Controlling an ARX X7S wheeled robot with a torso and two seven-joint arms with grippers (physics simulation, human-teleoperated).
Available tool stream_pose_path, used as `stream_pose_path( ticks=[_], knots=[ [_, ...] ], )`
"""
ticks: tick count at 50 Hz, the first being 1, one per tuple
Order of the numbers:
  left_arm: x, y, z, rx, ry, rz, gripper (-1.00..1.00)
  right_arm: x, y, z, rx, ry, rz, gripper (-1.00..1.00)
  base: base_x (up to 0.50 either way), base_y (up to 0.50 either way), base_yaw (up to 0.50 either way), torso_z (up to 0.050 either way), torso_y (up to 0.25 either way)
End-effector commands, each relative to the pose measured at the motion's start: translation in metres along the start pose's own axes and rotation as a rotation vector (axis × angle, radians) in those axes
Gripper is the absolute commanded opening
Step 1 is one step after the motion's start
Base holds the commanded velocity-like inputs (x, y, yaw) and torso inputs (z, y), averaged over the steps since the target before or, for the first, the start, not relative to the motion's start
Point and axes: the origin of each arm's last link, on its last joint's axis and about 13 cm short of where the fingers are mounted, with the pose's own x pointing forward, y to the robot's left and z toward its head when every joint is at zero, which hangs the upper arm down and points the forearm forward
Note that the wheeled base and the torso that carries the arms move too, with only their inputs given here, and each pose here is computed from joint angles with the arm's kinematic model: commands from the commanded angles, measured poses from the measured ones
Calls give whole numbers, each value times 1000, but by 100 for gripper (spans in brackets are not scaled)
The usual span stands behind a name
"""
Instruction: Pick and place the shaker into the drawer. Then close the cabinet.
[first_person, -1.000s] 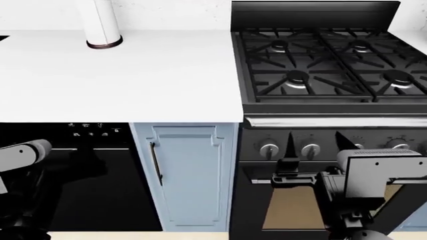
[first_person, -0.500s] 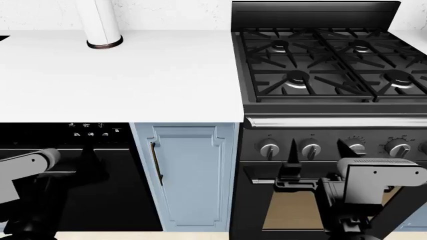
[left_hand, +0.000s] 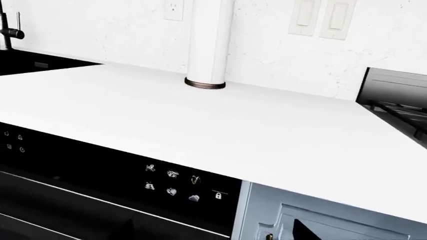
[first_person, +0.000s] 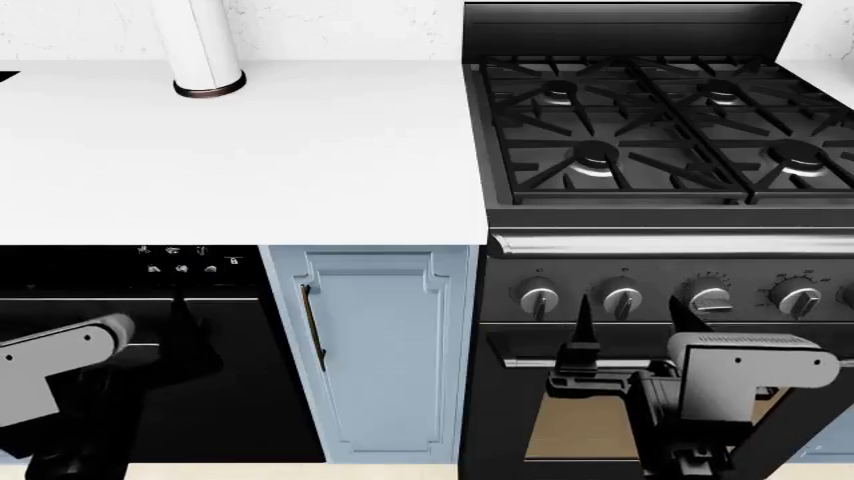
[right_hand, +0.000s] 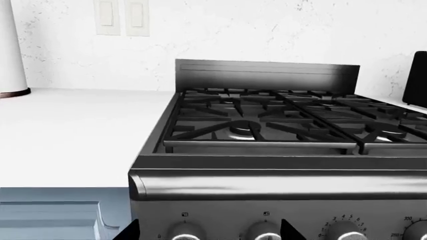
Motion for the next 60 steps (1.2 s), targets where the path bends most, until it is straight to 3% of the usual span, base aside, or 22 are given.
stream_pose_path(
  ticks=[1,9,17,39,60],
  knots=[
    [-1,0,-3,7,1,8,100,0,0,-2,6,3,-2,100,0,0,0,0,0],
    [0,0,-4,-13,19,14,100,-1,0,-1,9,2,-3,100,0,0,0,0,0],
    [0,-1,-5,21,33,18,100,-1,0,-1,12,0,-6,100,0,0,0,0,0],
    [-1,-9,33,3,-155,-35,100,10,0,37,-25,-100,-2,100,0,0,0,0,0],
    [-3,-9,37,4,-173,-37,100,9,1,40,-30,-115,-8,100,222,0,0,0,0]
  ],
)
